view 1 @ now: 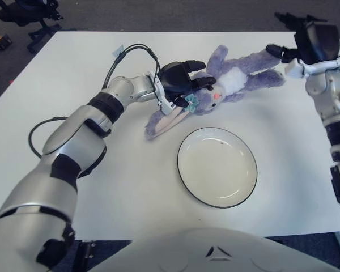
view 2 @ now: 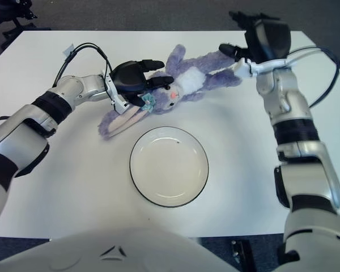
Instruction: Put the doll into the plate.
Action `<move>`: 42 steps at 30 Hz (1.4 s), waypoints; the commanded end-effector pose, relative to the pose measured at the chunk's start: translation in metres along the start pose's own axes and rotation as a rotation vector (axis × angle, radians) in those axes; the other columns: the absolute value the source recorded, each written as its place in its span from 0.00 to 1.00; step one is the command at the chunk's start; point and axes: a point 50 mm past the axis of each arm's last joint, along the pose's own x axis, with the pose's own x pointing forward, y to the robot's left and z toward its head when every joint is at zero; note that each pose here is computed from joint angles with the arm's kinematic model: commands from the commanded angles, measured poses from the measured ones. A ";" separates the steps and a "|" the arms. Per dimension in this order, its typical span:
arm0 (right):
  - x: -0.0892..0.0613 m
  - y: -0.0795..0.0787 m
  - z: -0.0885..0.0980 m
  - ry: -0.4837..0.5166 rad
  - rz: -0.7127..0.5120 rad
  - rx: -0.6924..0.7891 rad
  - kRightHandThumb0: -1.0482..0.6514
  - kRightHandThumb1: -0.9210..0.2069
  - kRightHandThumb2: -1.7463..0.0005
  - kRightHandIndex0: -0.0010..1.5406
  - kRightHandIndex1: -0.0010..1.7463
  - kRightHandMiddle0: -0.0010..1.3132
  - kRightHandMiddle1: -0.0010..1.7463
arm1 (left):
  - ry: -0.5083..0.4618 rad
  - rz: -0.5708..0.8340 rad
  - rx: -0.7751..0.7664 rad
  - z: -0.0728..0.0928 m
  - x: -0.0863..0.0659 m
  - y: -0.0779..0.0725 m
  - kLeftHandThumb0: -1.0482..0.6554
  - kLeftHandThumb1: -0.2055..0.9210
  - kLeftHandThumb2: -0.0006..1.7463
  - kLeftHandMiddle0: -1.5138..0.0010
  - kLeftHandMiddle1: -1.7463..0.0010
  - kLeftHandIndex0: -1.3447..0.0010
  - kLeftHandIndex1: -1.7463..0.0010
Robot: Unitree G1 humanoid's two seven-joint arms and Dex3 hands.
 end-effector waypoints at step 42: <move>-0.004 0.025 0.037 -0.111 0.468 -0.001 0.34 0.01 0.97 0.25 0.00 0.33 0.00 | -0.027 -0.057 -0.061 0.006 0.003 -0.009 0.19 1.00 0.65 0.80 1.00 0.74 1.00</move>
